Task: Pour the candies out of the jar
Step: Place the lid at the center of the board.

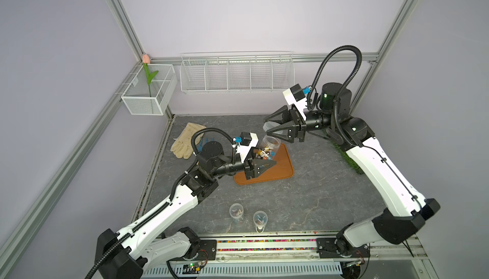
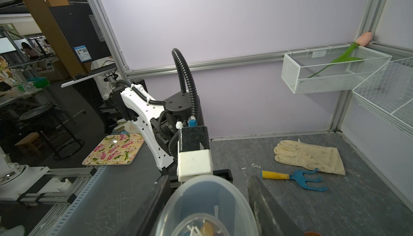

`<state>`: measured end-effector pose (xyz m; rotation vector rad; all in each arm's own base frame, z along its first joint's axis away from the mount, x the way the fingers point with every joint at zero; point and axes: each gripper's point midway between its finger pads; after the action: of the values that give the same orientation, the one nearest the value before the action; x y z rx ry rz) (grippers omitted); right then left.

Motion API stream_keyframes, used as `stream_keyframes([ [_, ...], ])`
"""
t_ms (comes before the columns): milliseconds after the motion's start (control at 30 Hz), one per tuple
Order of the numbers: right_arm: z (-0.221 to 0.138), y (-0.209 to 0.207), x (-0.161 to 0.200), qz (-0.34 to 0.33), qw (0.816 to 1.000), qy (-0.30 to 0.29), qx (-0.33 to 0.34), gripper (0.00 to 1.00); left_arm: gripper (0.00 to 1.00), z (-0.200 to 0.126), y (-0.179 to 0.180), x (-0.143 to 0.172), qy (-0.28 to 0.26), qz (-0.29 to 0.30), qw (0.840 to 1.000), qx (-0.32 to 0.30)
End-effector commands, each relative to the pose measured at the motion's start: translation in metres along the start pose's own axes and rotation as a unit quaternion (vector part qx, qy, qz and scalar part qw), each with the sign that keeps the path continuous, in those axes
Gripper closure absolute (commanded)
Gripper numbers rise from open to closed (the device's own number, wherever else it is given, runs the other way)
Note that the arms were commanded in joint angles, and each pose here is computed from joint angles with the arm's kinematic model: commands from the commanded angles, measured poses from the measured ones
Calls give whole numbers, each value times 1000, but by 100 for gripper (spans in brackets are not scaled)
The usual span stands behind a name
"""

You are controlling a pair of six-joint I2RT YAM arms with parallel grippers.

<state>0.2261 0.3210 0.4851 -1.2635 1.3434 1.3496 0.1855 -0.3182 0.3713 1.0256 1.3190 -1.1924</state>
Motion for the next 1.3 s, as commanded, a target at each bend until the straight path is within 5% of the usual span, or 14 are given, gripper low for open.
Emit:
stream_keyframes([
  [0,-13,-13,2,-9,998,5,61,44,57,-5,-3,-9,-9,21,1000,-8],
  [233,-74,-98,57,77,950,-8,303,44,57,-5,-2,-7,-5,24,1000,-11],
  [367,-118,-138,120,138,894,17,425,44,57,-5,-1,-6,-2,25,1000,-12],
  [500,-156,-170,212,194,818,80,536,44,57,-3,2,-5,-2,27,1000,-16],
  [633,-175,-190,299,250,757,116,592,43,57,-2,2,-4,-1,27,1000,-15],
  [833,-183,-214,386,307,700,146,628,45,57,-2,4,-2,3,28,999,-20],
  [1033,-190,-219,421,322,669,156,652,44,57,-4,6,-1,4,30,999,-29],
  [1267,-189,-214,449,345,658,172,647,36,57,-1,10,0,10,31,999,-31],
])
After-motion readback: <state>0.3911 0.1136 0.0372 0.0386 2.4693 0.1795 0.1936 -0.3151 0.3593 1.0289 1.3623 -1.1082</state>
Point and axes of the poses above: each gripper's point midway between its finger pads, its own z axis out along the fingers, its own y axis along the line the jaws close on, x = y × z, and after that the axes turned 1 degree about z, right-handed
